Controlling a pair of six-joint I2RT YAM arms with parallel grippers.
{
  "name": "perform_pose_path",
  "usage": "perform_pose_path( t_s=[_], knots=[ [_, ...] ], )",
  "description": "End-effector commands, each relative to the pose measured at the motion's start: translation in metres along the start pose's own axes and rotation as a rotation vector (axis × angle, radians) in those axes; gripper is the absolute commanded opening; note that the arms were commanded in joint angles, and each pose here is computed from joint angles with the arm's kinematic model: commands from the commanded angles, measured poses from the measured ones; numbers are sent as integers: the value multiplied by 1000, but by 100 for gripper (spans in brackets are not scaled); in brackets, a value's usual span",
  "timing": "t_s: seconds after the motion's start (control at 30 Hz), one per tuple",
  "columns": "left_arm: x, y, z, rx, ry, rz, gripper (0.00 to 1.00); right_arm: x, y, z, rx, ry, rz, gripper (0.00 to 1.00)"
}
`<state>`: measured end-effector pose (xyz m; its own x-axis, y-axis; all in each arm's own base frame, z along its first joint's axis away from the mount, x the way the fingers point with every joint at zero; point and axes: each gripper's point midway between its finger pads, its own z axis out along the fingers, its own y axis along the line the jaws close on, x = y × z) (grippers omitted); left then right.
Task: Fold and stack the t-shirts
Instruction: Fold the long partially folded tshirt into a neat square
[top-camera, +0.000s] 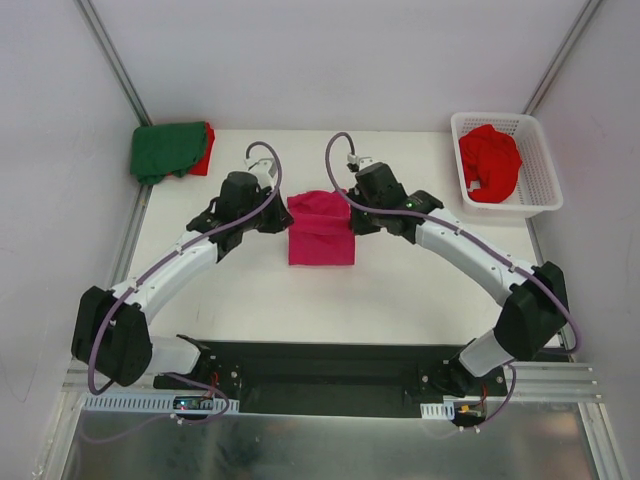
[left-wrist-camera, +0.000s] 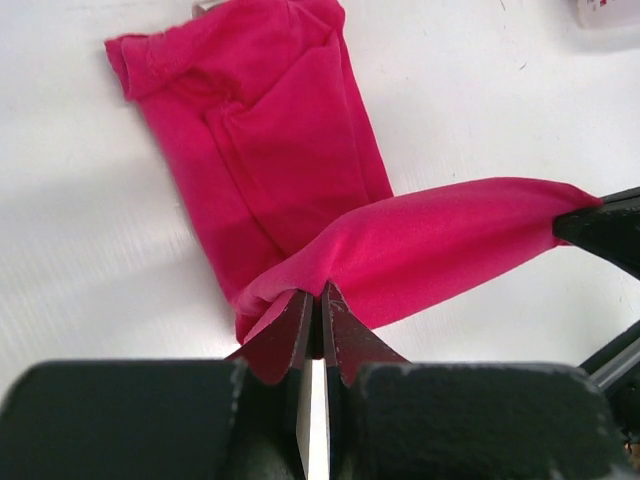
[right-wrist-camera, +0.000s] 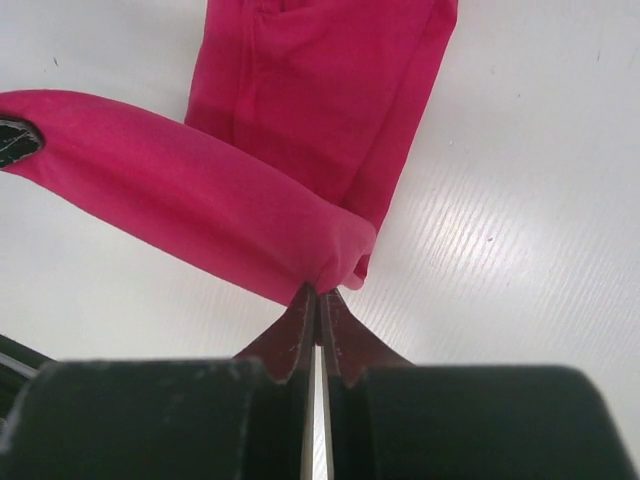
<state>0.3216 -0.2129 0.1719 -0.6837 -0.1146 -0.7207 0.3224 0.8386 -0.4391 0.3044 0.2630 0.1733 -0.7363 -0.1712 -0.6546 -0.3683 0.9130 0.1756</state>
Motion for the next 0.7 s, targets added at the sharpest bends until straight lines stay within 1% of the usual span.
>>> perform_pose_path(
  t_s=[0.0,0.17,0.27,0.67],
  knots=[
    [-37,-3,6,30,-77,58,0,-32,-4,1,-26,-56,-16,1],
    [-46,14,26,17,-76,47,0,-45,-13,26,-38,-54,1,1],
    [-51,23,35,6,-78,37,0,-53,-14,35,-74,-56,12,1],
    [-55,61,68,-32,-73,-9,0,-62,-36,91,-119,-23,73,1]
  ],
)
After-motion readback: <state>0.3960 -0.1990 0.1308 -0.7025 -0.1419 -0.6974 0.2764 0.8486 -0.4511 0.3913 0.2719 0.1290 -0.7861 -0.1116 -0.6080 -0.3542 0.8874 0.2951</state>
